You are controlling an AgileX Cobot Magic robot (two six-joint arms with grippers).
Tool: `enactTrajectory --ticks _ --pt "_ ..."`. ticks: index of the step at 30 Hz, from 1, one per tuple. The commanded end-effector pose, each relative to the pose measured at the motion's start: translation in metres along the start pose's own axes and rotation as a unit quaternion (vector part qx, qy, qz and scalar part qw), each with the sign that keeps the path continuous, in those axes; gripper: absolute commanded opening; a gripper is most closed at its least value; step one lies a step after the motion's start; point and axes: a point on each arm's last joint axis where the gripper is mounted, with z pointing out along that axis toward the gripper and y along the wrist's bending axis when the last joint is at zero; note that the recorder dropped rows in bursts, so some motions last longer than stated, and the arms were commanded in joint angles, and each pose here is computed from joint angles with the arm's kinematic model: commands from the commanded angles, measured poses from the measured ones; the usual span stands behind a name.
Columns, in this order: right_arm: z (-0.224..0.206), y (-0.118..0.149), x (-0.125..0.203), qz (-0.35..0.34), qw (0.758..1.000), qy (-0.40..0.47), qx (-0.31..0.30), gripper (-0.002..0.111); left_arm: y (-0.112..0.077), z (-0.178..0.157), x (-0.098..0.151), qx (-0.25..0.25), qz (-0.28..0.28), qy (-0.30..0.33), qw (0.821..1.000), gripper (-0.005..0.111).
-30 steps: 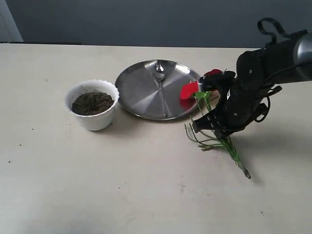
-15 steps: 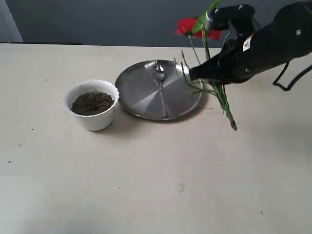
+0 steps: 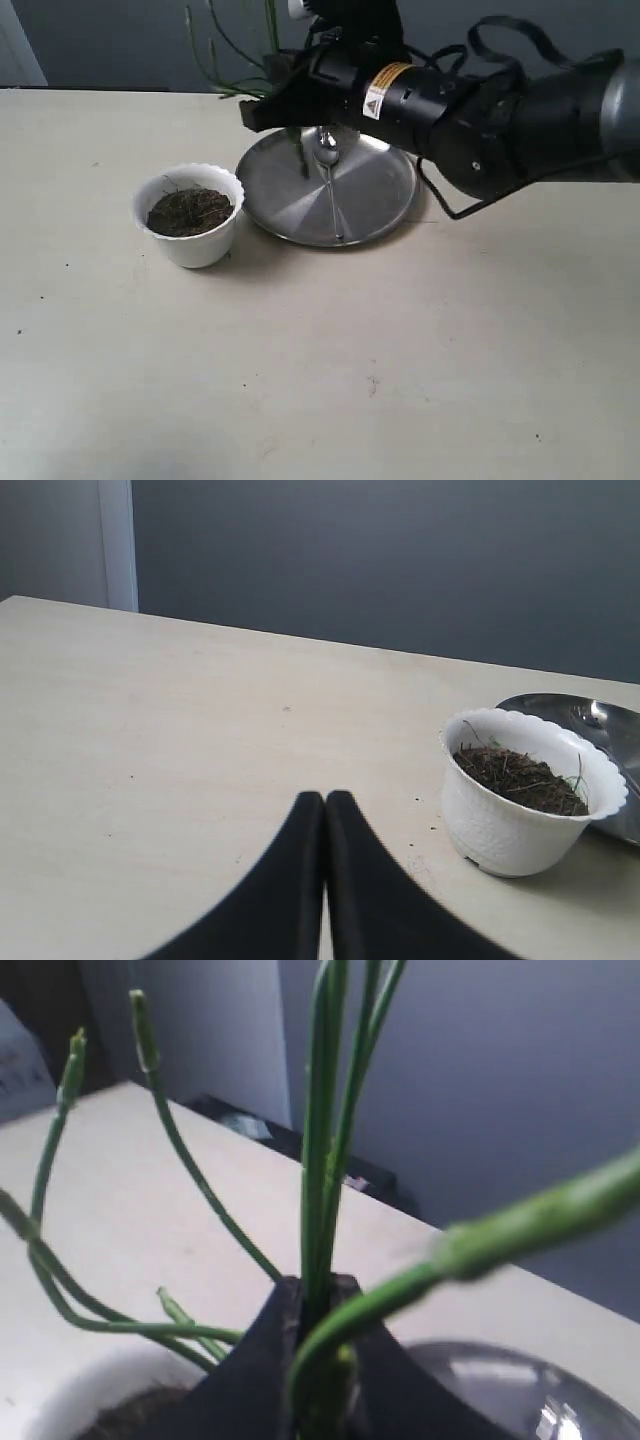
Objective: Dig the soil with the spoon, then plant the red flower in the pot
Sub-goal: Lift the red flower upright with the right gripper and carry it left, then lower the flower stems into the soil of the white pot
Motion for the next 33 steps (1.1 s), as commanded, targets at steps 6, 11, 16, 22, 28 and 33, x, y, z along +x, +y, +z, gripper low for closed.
enactTrajectory --ticks 6,11,16,22,28,33 --pt "0.048 0.025 0.049 0.046 0.967 -0.141 -0.206 -0.001 0.0 0.0 0.0 0.003 0.001 -0.007 1.0 0.0" --pt "0.09 0.023 0.064 0.074 0.959 -0.159 -0.223 -0.001 0.0 0.0 0.0 0.003 0.001 -0.007 1.0 0.0" --pt "0.118 0.026 0.086 0.05 0.959 -0.122 -0.249 -0.001 0.0 0.0 0.0 0.003 0.001 -0.007 1.0 0.0" --pt "0.121 0.028 0.102 0.029 0.961 -0.088 -0.26 -0.001 0.0 0.0 0.0 0.003 0.001 -0.007 1.0 0.0" --pt "0.123 0.028 0.111 0.004 0.964 -0.068 -0.256 -0.001 0.0 0.0 0.0 0.003 0.001 -0.007 1.0 0.0" --pt "0.126 0.024 0.12 0.015 0.968 -0.076 -0.237 -0.001 0.0 0.0 0.0 0.003 0.001 -0.007 1.0 0.0"
